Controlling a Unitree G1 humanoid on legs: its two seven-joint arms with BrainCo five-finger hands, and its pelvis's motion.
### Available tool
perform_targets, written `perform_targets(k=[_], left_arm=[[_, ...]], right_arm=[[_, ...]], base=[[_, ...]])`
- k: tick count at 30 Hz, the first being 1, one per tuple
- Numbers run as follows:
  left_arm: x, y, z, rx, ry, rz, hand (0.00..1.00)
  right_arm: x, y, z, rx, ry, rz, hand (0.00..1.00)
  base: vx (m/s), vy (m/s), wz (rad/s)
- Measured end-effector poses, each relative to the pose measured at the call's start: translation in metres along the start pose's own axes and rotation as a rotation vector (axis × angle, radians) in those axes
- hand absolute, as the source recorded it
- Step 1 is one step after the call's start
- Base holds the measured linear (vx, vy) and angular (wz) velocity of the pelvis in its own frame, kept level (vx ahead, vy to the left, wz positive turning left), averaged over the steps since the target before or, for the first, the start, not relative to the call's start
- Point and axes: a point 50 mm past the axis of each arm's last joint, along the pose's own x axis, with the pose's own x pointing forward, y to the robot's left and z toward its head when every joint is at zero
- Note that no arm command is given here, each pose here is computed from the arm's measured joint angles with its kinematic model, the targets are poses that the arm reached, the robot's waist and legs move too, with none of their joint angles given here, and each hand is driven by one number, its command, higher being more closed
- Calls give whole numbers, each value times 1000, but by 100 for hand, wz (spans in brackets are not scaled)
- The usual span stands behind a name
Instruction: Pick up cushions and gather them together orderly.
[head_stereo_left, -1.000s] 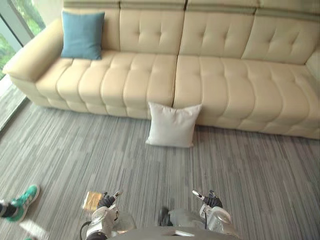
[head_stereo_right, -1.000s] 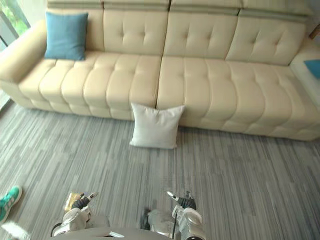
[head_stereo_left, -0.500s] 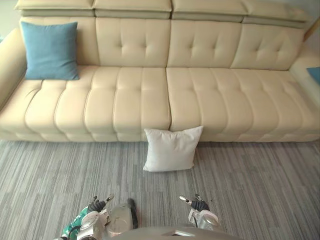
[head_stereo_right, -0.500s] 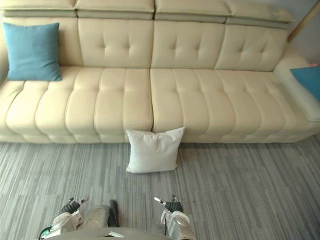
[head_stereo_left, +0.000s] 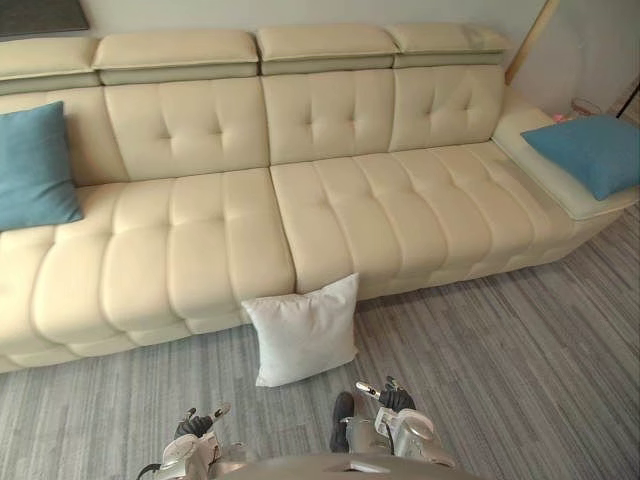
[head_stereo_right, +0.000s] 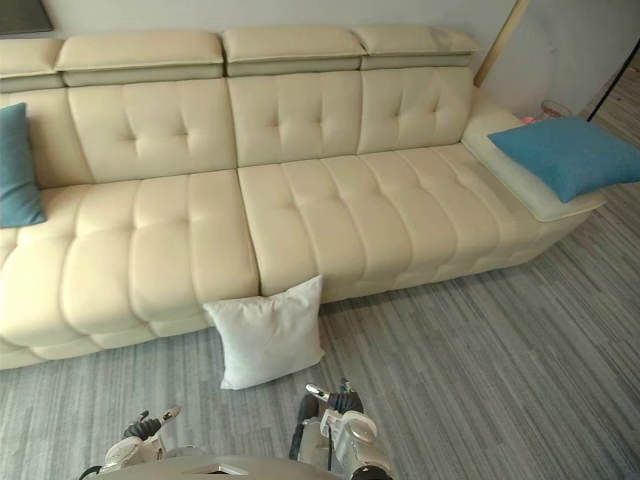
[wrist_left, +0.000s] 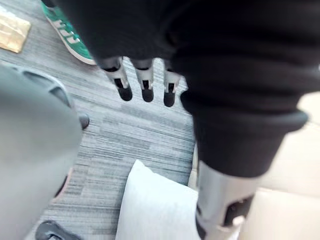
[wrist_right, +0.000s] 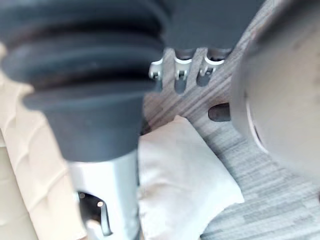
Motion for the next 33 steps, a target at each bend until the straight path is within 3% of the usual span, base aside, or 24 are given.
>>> perform_targets(k=[4,7,14,27,33], left_arm=[[-2,-10,-6,-3,14,-26,0],[-2,-7,-1,-94,-6,-17,0],[-2,-5,2,-120,-18,-6,0],[0,5,12,-64,-51,19,0],[0,-1,22,-37,-84,2,0]], right_arm=[[0,-10,6,15,-27,-28,0],[-2,-10,3,2,-20,-23,0],[-3,-8,-5,-2,12,-19,0],[-5,6,-10,14,24,8,0],[-2,11,2,-110,-15,15,0]], base=[[365,-264,7],[341,-198,32],[244,28,24],[24,122,9],[-116,-13,-1]])
